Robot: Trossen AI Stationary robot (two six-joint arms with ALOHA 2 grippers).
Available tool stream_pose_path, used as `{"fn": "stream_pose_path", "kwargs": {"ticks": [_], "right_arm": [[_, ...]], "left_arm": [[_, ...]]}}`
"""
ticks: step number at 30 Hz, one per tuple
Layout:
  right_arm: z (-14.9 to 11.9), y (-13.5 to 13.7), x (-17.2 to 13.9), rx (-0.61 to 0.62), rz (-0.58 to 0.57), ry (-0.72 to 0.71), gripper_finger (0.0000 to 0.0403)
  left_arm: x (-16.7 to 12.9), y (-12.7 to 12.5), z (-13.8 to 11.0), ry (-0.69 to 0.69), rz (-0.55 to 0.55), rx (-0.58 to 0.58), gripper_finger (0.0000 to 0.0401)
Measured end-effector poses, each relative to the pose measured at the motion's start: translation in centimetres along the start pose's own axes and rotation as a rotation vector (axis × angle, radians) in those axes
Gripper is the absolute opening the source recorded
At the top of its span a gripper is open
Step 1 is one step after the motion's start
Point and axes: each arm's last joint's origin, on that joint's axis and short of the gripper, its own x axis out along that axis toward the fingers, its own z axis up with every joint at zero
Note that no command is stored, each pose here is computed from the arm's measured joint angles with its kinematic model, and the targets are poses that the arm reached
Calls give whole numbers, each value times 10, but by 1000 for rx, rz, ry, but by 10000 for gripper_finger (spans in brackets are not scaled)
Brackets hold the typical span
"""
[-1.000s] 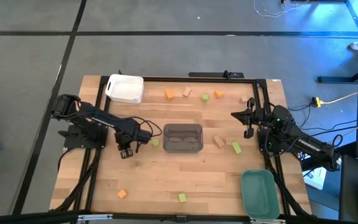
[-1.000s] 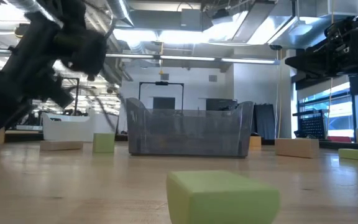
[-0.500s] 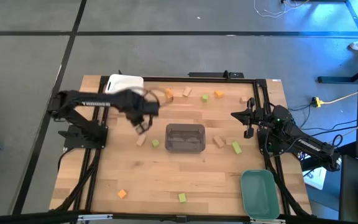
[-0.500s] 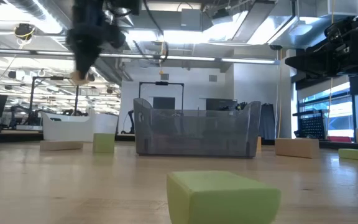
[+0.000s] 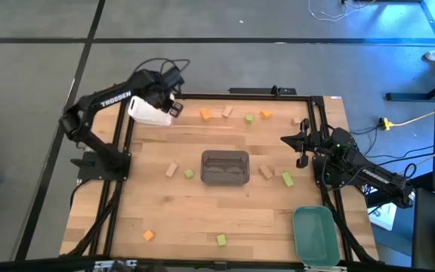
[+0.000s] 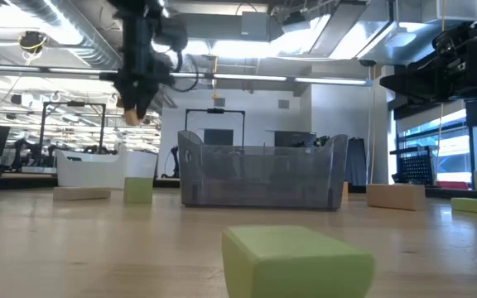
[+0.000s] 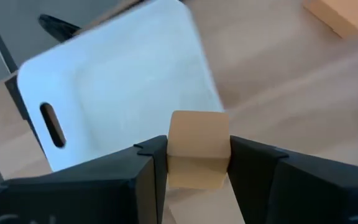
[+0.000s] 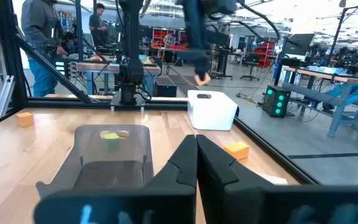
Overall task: Sort & place blocks by color
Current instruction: Put the yellow block into the white bin, then put the brown block into the black bin
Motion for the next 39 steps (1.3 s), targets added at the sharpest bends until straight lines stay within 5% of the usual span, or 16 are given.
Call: {"fn": "stream_pose_path", "kwargs": {"ticks": [10, 19, 24, 31, 39], "right_arm": [[0, 0, 0, 0, 0, 0, 1], [0, 0, 0, 0, 0, 0, 1], [0, 0, 0, 0, 0, 0, 0], [0, 0, 0, 0, 0, 0, 1], [0, 0, 0, 0, 0, 0, 1]], "left_arm": [[73, 21, 27, 140, 35, 2, 108], [100, 24, 32, 186, 50, 2, 134], [100, 24, 34, 165, 46, 20, 180], [96, 20, 33, 164, 4, 42, 187], [17, 1, 21, -57, -269, 173, 189]]}}
